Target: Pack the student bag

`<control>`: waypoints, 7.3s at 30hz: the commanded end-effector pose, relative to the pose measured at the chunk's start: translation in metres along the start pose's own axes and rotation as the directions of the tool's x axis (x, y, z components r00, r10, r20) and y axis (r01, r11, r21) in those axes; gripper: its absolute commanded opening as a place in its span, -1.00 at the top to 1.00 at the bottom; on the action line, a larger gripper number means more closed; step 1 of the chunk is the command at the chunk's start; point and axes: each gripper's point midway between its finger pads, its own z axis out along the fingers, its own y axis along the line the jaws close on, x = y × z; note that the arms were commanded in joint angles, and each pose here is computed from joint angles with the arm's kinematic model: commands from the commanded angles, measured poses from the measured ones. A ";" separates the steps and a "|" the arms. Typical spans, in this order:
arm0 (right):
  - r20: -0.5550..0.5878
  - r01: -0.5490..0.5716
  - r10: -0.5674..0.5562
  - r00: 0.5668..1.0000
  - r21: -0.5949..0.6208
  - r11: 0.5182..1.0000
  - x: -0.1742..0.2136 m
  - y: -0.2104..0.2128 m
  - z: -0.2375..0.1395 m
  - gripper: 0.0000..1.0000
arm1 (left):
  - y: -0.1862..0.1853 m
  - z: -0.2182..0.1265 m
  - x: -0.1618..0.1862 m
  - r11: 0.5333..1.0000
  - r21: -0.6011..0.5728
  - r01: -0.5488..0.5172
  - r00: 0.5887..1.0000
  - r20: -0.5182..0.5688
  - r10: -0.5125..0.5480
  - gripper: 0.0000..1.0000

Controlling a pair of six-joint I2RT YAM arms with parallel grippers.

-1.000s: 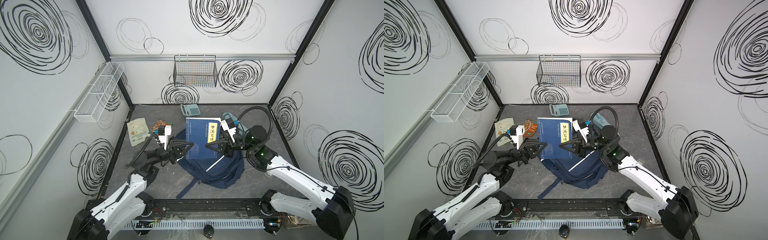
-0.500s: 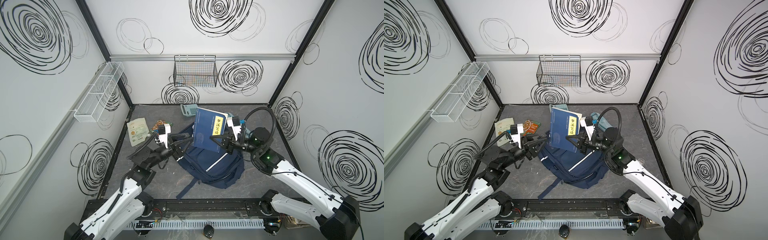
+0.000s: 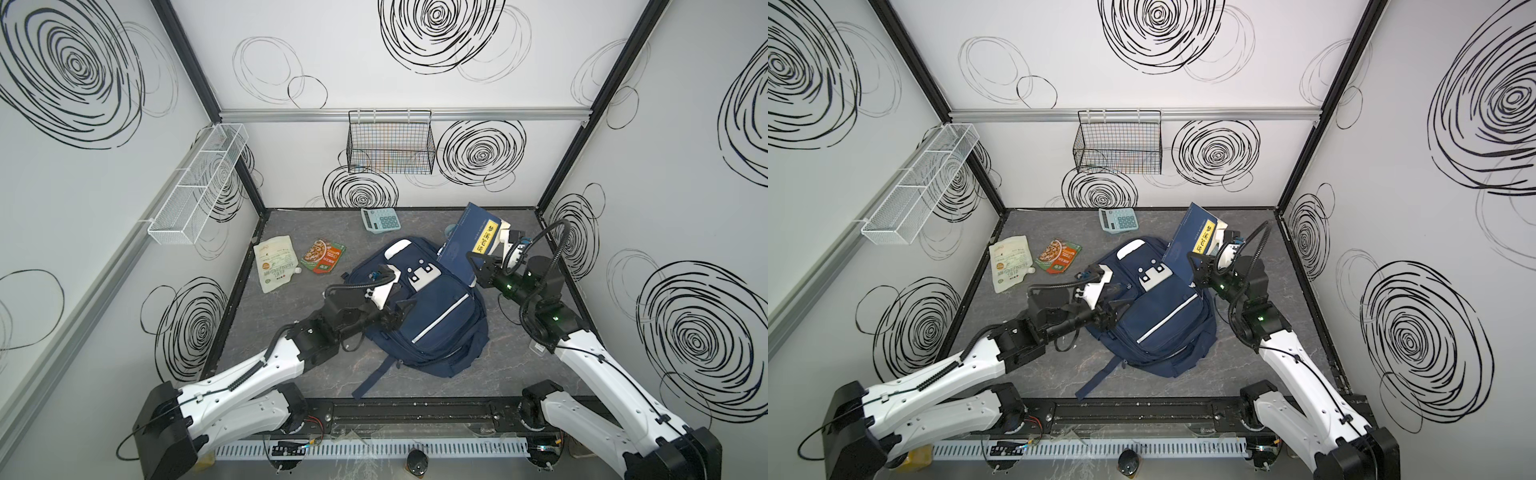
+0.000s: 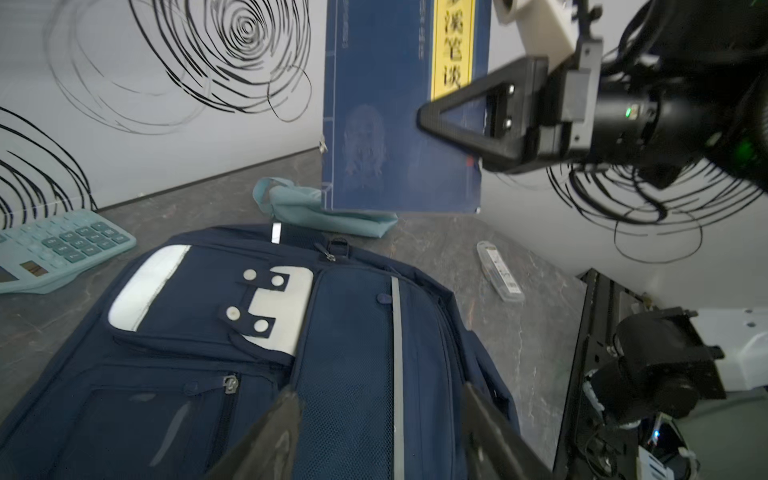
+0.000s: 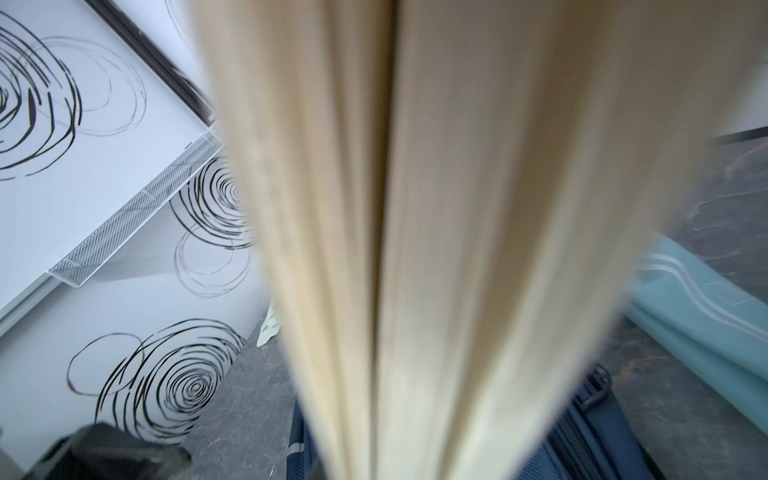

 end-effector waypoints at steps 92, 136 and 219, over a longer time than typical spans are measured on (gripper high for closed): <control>-0.100 -0.581 0.578 0.810 0.004 0.814 0.123 -0.019 -0.037 1.00 | -0.002 0.023 -0.118 0.960 -0.111 0.256 0.800 0.582 -0.146 1.00; -0.338 -0.444 0.499 0.798 0.229 0.866 0.216 -0.010 -0.024 -0.77 | -0.025 0.019 -0.112 0.979 -0.038 0.201 0.826 0.544 -0.149 1.00; -0.573 0.335 -0.428 0.699 -0.266 0.904 0.295 0.156 -0.039 -0.17 | 0.116 -0.176 -0.057 0.740 -0.615 0.273 0.889 0.456 0.050 -0.34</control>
